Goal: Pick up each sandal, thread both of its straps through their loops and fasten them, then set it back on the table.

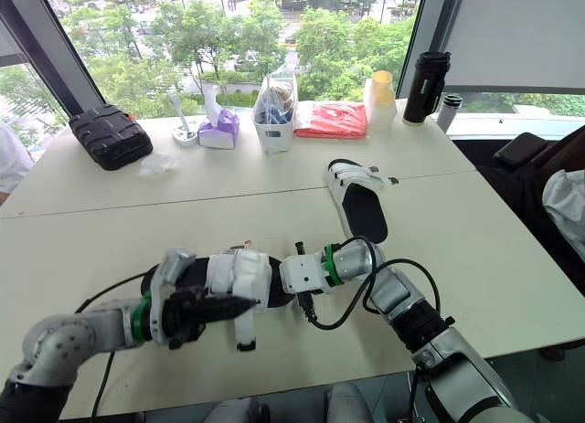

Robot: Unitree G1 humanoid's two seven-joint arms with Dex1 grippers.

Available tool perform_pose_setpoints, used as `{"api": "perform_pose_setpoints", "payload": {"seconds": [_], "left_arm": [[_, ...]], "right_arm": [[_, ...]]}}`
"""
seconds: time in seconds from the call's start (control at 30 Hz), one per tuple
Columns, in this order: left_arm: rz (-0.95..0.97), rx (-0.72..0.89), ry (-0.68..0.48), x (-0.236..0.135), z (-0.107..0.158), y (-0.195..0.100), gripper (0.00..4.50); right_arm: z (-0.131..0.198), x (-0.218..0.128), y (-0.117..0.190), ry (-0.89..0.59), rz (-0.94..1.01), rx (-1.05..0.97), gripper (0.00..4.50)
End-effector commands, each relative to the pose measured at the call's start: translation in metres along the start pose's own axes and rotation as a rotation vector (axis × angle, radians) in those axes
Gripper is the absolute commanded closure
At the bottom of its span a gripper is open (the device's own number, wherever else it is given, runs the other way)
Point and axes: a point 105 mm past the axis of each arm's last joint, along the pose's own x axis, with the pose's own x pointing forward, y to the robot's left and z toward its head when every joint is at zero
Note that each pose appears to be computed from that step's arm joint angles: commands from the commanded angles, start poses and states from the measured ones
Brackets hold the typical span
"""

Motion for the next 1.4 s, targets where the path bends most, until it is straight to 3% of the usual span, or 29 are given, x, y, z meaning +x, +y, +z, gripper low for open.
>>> {"api": "perform_pose_setpoints", "payload": {"seconds": [0.03,0.37,0.73,1.4], "left_arm": [[0.000,0.023,-0.004,0.000,0.018,0.002,4.45],[0.014,0.097,0.071,0.008,0.050,0.025,4.45],[-0.009,0.072,0.175,0.005,0.039,0.035,4.45],[-0.026,0.139,0.172,0.012,0.039,0.043,4.45]], "right_arm": [[-0.024,0.014,0.035,0.083,0.142,0.066,4.50],[-0.021,0.020,0.034,0.070,0.136,0.067,4.50],[-0.019,0.021,0.042,0.069,0.145,0.077,4.50],[-0.020,0.016,0.041,0.084,0.138,0.082,4.50]]}}
